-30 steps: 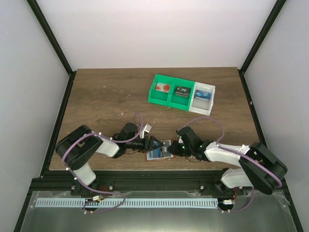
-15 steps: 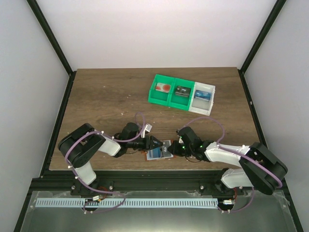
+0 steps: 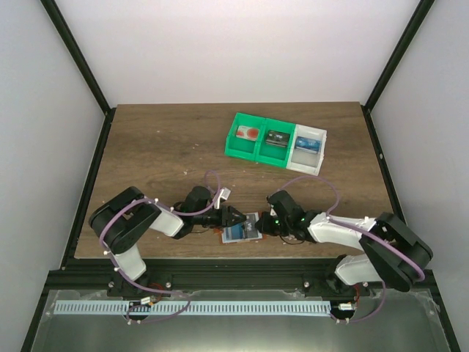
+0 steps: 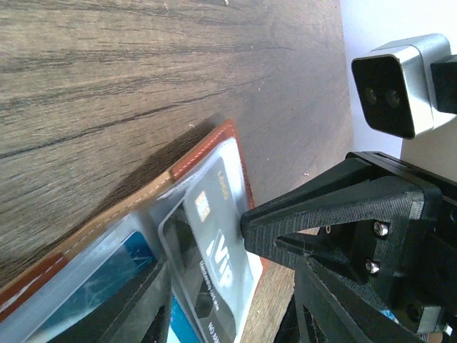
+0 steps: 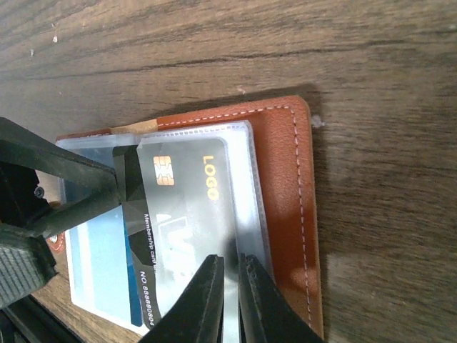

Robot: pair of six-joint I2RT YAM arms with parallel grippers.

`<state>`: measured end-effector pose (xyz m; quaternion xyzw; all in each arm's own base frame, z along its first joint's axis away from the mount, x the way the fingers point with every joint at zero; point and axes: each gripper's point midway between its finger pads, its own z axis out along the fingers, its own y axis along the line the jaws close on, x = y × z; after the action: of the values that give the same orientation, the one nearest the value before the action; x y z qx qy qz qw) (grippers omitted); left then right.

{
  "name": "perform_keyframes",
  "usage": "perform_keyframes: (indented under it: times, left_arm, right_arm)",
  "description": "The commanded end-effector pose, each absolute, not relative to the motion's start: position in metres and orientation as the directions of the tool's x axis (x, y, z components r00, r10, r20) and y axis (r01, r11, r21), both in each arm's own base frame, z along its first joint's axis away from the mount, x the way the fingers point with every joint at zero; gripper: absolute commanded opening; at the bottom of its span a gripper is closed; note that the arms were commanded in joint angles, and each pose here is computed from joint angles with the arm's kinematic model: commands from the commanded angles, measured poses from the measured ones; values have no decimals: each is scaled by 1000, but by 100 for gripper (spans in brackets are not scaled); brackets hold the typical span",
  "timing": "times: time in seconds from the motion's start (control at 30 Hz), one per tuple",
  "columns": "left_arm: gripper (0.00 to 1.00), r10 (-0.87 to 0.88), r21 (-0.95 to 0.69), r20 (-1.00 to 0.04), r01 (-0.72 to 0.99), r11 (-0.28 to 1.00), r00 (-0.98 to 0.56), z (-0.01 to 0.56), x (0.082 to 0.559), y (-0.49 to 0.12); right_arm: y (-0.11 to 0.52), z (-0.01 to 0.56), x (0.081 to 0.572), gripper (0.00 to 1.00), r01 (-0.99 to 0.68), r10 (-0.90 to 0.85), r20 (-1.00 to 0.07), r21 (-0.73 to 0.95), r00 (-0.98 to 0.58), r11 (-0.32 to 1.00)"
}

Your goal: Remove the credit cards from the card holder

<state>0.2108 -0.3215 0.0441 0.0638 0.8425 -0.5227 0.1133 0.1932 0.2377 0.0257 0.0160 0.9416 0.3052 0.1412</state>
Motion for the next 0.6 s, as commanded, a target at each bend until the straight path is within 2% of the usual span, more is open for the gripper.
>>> perform_keyframes:
  times: [0.0, 0.57]
  left_arm:
    - [49, -10, -851, -262, 226, 474, -965, 32, 213, -319]
    - [38, -7, -859, -245, 214, 465, -969, 30, 211, -322]
  right_arm:
    - [236, 13, 191, 8, -33, 114, -229, 552, -967, 833]
    - [229, 0, 178, 6, -13, 117, -196, 557, -974, 830]
